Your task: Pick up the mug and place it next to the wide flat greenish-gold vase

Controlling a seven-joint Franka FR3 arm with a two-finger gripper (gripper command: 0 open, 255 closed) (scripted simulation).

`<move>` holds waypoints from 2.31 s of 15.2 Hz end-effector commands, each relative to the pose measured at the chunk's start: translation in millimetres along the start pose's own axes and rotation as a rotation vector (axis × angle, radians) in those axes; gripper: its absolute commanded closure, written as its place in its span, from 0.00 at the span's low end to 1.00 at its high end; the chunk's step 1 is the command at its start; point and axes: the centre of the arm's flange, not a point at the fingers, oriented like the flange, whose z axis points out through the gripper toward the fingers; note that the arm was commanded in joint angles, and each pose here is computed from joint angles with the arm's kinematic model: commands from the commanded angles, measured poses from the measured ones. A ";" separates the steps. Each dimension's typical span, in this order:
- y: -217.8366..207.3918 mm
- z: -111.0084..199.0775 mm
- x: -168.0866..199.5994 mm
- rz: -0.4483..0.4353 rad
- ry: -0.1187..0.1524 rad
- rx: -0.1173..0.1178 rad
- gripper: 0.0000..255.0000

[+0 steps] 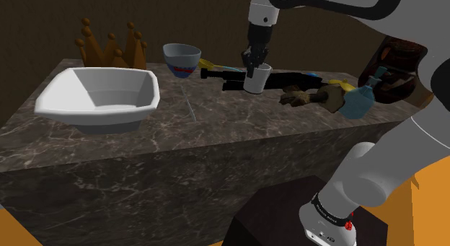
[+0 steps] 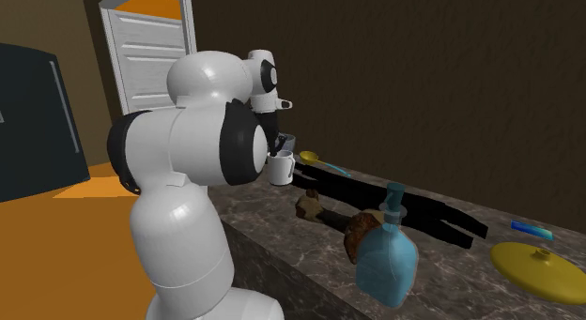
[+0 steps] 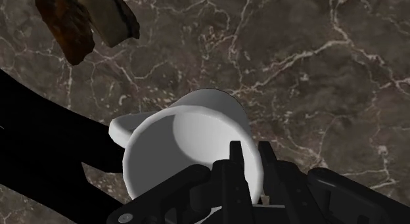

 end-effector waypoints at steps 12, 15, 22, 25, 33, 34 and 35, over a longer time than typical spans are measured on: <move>5.2 -68.3 -3.6 0.000 0.000 0.000 1.00; 6.4 -84.1 -4.2 0.000 0.000 0.000 1.00; 9.2 -120.9 -5.8 0.000 0.000 0.000 1.00; 33.4 -122.8 -16.8 0.000 0.000 0.000 1.00; 129.4 -114.1 -60.0 0.000 0.000 0.000 1.00; 141.4 -113.0 -65.4 0.000 0.000 0.000 1.00; 153.4 -111.9 -70.8 0.000 0.000 0.000 1.00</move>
